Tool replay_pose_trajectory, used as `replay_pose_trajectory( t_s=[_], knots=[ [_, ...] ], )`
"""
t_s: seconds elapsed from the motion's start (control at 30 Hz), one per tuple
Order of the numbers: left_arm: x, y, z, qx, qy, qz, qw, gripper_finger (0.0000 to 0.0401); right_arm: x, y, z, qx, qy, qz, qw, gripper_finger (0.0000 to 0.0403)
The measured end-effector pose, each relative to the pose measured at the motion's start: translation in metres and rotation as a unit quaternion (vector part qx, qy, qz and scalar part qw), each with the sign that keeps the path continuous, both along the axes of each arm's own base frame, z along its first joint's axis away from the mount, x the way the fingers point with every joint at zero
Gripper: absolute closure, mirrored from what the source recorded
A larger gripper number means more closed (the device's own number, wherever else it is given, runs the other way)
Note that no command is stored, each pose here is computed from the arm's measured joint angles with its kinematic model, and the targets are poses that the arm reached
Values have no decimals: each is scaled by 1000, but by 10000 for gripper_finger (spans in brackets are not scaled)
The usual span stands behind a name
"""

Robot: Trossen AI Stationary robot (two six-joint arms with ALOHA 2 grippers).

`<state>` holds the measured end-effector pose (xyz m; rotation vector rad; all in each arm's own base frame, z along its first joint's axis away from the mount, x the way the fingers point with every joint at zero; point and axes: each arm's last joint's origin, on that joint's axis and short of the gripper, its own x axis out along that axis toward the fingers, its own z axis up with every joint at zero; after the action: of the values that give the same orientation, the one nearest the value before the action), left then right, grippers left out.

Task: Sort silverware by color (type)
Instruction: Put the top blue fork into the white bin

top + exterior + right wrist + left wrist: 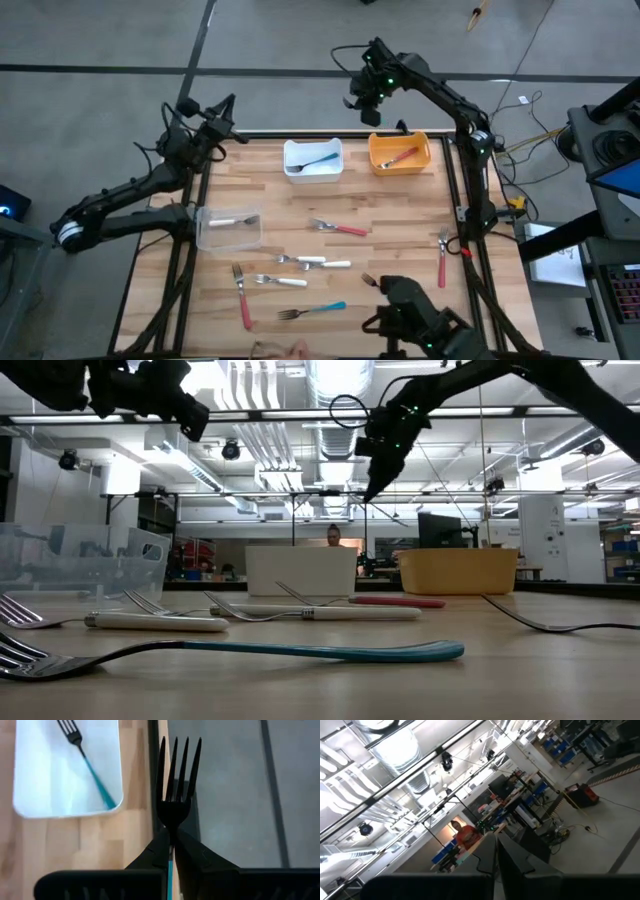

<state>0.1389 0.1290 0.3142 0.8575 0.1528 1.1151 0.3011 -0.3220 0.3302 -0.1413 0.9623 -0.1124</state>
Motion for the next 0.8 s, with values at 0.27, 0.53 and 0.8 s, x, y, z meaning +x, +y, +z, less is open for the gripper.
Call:
replay_pose_trajectory(
  t_s=[0.27,0.53,0.8],
  knots=[
    [3,2,-2,-6,-3,-2,1000,401,46,9,-4,-9,-64,88,994,394],
    [2,2,-2,-20,-27,-11,999,401,95,36,-22,-39,-75,174,981,394],
    [3,2,-4,-46,-55,-22,997,401,125,75,-27,-56,-76,240,966,394]
  ],
)
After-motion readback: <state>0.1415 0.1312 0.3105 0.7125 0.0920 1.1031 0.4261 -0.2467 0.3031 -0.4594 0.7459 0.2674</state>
